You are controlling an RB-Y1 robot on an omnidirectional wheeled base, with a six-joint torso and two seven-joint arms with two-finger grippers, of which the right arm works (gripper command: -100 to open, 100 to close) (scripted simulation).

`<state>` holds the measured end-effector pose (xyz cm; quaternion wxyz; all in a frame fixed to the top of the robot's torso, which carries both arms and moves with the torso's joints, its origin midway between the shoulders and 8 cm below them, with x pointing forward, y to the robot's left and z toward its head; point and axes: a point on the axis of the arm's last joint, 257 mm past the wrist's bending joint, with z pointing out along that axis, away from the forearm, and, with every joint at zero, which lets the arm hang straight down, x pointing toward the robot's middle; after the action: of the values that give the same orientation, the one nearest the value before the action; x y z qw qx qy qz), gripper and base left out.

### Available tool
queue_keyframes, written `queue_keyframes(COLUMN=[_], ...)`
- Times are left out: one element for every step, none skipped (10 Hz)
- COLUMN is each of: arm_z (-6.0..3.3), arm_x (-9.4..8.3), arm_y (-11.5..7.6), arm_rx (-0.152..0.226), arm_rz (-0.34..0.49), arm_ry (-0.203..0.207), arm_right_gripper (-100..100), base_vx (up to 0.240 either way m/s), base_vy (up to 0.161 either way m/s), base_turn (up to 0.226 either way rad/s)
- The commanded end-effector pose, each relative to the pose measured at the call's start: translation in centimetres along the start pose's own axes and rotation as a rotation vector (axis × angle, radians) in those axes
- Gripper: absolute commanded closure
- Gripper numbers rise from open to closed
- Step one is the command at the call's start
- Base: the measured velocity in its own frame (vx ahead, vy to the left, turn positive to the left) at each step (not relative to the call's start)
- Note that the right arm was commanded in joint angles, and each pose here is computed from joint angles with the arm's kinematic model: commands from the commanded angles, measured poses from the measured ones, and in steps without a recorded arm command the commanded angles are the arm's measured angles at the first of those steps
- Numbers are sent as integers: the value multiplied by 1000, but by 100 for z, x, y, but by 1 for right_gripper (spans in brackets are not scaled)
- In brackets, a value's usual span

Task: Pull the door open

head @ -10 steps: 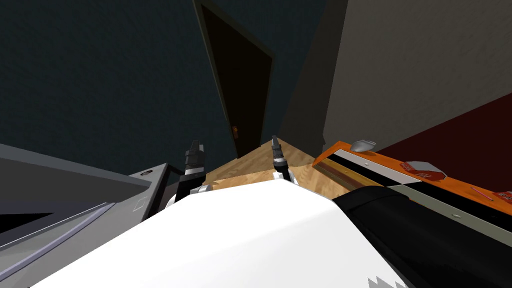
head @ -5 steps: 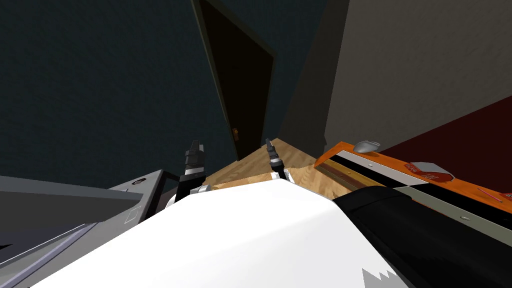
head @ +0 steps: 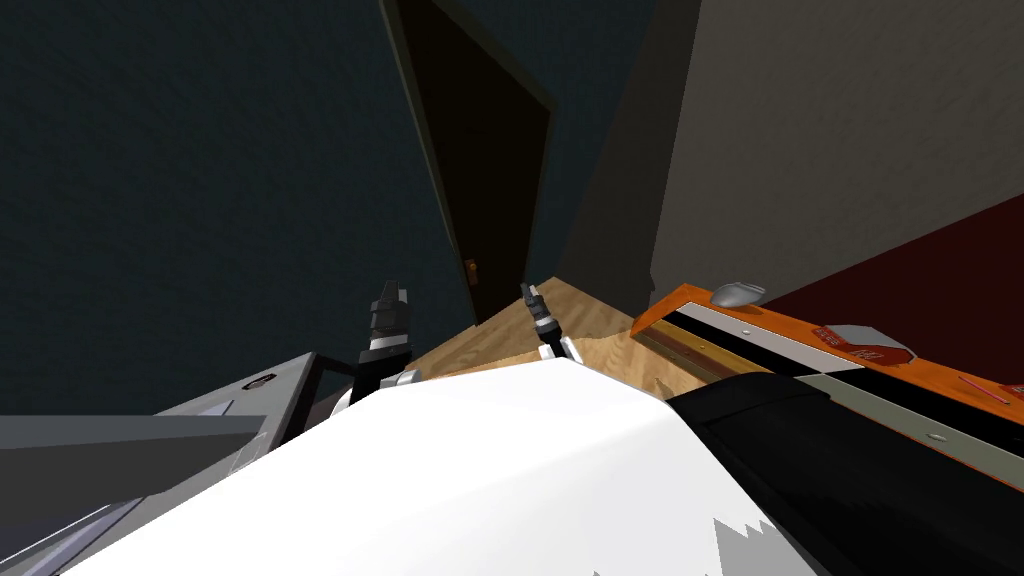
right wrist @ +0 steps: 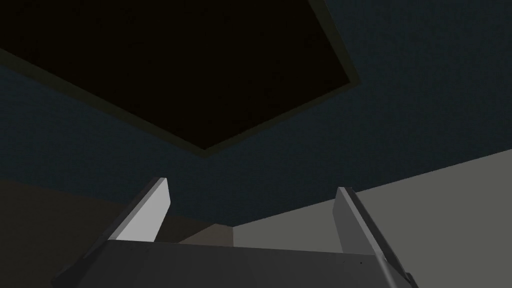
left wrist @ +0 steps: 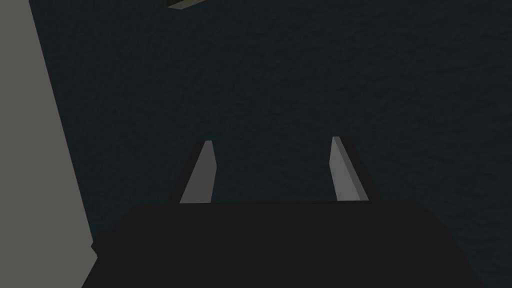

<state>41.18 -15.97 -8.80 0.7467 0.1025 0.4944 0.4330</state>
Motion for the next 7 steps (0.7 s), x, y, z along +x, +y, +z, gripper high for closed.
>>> queue_keyframes(arm_z=[7, 8, 8, 7, 6, 0, -4], arm_x=[133, 202, 270, 339, 407, 544, 612], arm_y=[-36, -59, -82, -105, -128, -172, -195], arm_rx=[1, 2, 2, 2, 2, 1, 0], arm_rz=[-33, -51, -69, -87, -104, -140, -159], arm_ry=[30, 47, 64, 81, 98, 133, 150], arm_right_gripper=[-100, -100, -100, -100, -100, -100, -100], base_vx=[123, 100, 88, 98, 107, 124, 131], base_vy=[72, 66, 63, 46, 50, 90, 95], base_turn=[-24, -30, -28, -39, -24, -49, -41])
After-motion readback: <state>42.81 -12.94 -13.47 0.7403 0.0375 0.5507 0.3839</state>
